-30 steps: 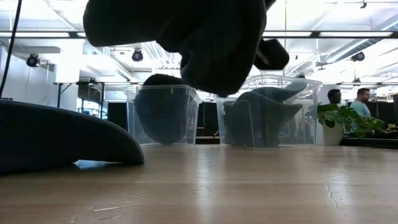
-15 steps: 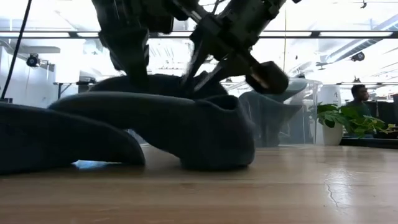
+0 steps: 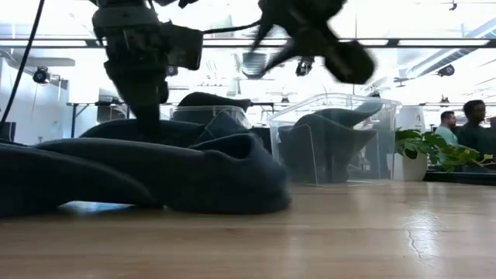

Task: Pick & Place hat
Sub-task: Put the right blue cap into the left bin

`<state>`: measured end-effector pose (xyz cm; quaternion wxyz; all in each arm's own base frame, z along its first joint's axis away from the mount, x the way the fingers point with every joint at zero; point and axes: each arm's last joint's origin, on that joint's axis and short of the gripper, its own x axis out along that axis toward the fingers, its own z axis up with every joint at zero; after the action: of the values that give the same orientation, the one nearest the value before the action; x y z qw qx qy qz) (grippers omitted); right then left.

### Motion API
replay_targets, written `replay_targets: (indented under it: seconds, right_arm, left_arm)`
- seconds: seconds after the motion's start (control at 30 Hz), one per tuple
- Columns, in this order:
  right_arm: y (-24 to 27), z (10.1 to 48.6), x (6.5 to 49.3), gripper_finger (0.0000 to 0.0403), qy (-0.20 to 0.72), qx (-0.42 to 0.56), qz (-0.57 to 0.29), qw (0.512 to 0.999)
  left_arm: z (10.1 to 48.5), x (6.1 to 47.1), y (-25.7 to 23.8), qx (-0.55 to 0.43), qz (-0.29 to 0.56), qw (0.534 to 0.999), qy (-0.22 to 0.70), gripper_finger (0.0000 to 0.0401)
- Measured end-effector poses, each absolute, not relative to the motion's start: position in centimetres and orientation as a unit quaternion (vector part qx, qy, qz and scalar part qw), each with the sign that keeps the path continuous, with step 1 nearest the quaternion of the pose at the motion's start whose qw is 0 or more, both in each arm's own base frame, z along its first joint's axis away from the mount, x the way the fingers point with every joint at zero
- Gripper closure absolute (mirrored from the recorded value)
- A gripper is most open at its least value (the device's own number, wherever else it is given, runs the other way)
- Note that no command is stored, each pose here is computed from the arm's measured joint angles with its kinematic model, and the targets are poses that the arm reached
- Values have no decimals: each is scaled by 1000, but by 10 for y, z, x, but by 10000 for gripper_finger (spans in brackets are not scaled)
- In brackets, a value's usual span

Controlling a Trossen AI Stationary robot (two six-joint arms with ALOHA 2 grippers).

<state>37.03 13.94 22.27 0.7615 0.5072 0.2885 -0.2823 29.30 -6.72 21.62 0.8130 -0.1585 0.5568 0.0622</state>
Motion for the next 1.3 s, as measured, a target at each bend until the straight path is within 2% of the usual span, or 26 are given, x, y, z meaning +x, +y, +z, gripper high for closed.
replay_targets:
  seconds: [0.1,0.3,0.43,0.57,0.7,0.8,0.93,1.03,1.3]
  right_arm:
    - [137,214,360,344,307,499,-339,736]
    - [134,193,377,344,312,503,-324,738]
    - [127,166,392,344,321,493,-327,740]
    - [133,138,410,344,335,510,-266,746]
    - [144,124,426,344,328,538,-180,755]
    - [146,114,431,344,342,549,-146,749]
    - [148,117,430,344,349,541,-131,754]
    - [148,137,424,344,349,522,-127,768]
    - [140,196,387,344,301,414,-262,818]
  left_arm:
    - [215,291,-68,-160,61,808,563,391]
    - [225,300,-70,-172,45,829,530,391]
    - [227,303,-71,-175,42,835,520,391]
    - [228,304,-69,-177,45,837,516,391]
    - [223,301,-68,-178,44,832,524,391]
    - [219,299,-68,-177,45,827,532,391]
    - [216,298,-67,-177,47,824,536,391]
    - [213,296,-66,-174,54,823,539,391]
    - [212,295,-64,-172,60,820,542,391]
